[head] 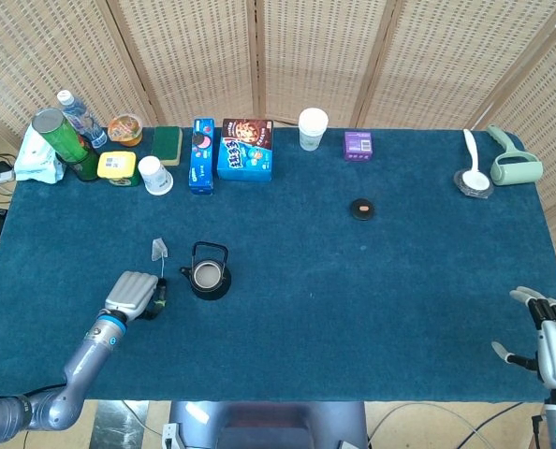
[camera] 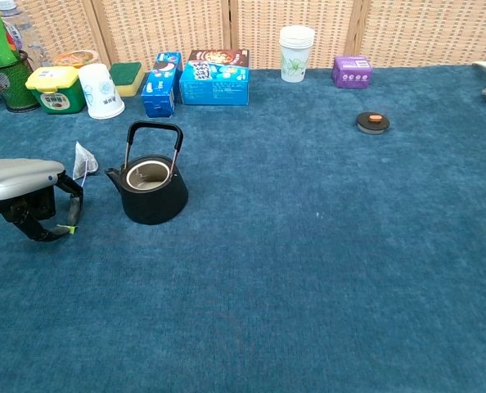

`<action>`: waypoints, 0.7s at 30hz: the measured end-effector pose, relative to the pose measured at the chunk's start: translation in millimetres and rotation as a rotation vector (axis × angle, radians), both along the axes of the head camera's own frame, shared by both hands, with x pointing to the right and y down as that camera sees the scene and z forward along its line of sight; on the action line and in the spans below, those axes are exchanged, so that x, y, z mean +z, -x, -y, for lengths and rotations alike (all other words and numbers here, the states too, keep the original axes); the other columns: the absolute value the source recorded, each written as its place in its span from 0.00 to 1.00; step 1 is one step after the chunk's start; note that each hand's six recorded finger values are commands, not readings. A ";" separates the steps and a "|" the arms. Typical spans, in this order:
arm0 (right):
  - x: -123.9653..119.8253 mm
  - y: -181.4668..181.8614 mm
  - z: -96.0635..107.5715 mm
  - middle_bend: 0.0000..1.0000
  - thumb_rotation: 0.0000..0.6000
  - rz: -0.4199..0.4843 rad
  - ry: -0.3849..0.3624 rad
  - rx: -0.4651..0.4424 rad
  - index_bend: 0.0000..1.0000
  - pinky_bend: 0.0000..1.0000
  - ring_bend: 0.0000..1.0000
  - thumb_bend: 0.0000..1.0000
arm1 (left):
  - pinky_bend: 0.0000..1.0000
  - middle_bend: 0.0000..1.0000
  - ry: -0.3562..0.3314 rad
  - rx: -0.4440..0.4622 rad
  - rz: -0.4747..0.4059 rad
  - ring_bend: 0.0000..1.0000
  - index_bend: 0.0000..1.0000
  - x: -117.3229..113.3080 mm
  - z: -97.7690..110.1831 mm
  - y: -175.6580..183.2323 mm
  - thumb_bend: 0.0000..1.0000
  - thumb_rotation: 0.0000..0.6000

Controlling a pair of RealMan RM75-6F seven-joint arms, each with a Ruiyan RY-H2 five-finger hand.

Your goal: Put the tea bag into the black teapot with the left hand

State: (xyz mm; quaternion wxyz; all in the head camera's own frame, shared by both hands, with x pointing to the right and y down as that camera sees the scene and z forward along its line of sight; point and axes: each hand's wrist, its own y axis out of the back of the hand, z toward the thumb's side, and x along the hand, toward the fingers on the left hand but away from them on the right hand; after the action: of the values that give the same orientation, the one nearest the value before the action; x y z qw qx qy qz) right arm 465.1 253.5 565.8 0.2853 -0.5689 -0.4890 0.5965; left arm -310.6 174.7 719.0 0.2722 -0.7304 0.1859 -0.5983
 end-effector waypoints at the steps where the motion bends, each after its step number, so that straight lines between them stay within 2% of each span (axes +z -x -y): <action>1: -0.1 0.0 -0.1 0.22 1.00 0.000 0.000 0.001 0.24 0.16 0.23 0.02 | 0.97 1.00 0.000 0.000 0.000 1.00 0.57 0.1 -0.1 0.0 0.43 1.00; 21: -1.7 -0.8 -2.4 0.22 1.00 -0.004 -0.003 0.008 0.24 0.16 0.23 0.02 | 0.97 1.00 0.007 0.001 0.008 1.00 0.62 2.4 -1.3 1.4 0.48 1.00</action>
State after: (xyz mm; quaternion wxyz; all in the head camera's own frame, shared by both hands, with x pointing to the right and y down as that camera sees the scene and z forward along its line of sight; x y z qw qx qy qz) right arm 465.8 255.9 564.2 0.2848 -0.5654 -0.4915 0.5980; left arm -312.0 176.0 721.3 0.2706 -0.7290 0.1825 -0.6017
